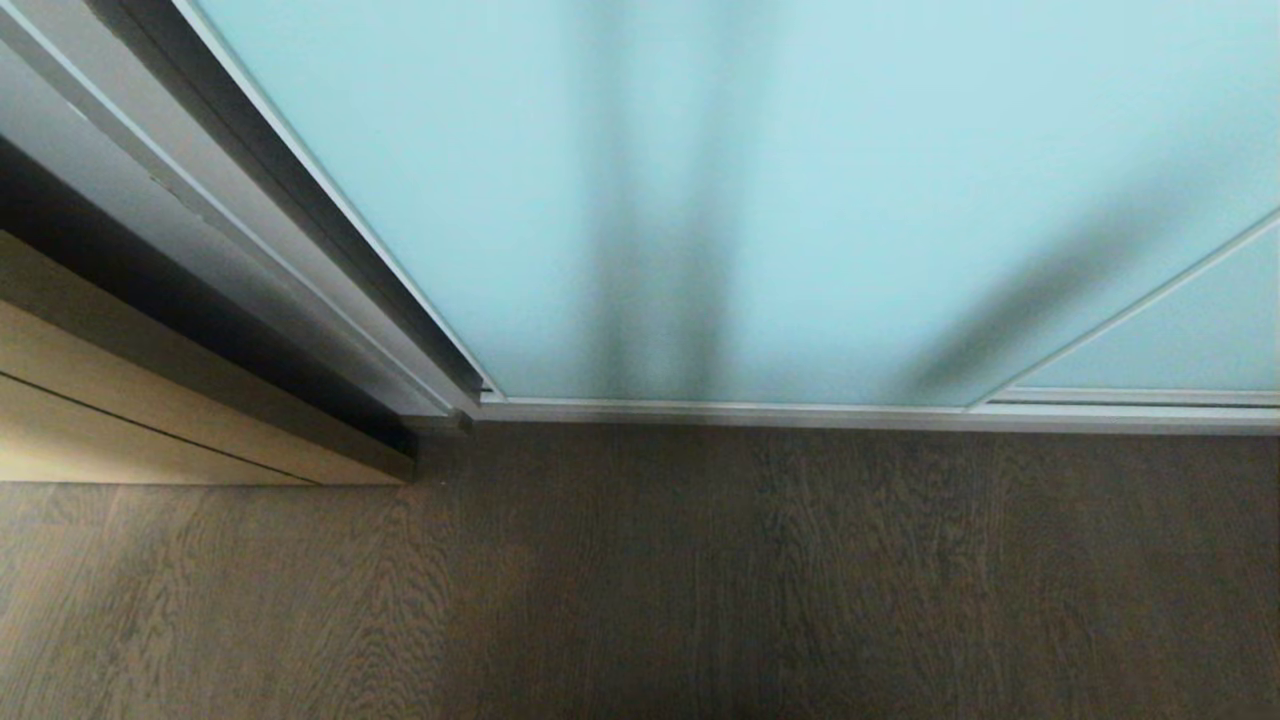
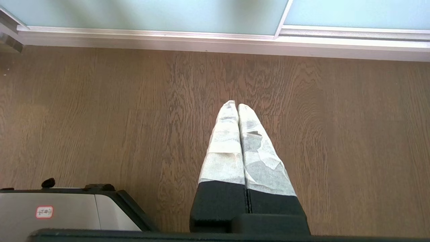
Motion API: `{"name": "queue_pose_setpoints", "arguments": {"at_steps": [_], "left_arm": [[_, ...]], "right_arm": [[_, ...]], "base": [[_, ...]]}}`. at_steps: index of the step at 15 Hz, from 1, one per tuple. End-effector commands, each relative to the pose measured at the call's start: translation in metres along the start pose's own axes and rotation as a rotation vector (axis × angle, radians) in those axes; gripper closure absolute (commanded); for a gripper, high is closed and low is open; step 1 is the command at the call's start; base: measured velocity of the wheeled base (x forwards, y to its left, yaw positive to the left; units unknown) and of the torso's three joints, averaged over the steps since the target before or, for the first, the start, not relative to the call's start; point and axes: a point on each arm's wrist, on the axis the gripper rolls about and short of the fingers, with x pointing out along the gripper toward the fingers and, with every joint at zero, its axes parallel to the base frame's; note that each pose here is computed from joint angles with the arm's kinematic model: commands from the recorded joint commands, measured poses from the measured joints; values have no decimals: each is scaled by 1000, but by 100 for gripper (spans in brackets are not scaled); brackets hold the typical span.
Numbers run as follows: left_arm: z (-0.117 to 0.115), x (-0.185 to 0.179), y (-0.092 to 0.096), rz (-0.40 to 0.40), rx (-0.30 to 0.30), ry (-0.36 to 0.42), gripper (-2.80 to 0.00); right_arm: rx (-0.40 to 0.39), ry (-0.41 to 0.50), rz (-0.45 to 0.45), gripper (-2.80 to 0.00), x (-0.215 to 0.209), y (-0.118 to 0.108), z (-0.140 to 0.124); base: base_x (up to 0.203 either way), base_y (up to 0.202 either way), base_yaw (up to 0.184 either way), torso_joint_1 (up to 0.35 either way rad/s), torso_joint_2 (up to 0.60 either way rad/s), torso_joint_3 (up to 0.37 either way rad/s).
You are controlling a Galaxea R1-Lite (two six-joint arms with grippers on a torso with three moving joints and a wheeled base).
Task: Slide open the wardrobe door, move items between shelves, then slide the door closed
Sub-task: Open the door
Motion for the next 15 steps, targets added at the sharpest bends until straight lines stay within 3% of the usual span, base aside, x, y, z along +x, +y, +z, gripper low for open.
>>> {"name": "queue_pose_setpoints", "arguments": {"at_steps": [1, 9, 11, 15], "left_arm": [[0, 0, 0, -1, 2, 1, 0], [0, 0, 0, 2, 2, 9, 0], [19, -5, 1, 4, 7, -42, 0], [78, -16, 3, 16, 56, -171, 0]], "right_arm": [[0, 0, -1, 0, 0, 0, 0], [0, 0, 0, 0, 0, 0, 0], [0, 0, 0, 0, 0, 0, 0], [0, 0, 0, 0, 0, 0, 0]], "base": [[0, 0, 0, 0, 0, 0], [0, 0, 0, 0, 0, 0], [0, 0, 0, 0, 0, 0], [0, 0, 0, 0, 0, 0]]}}
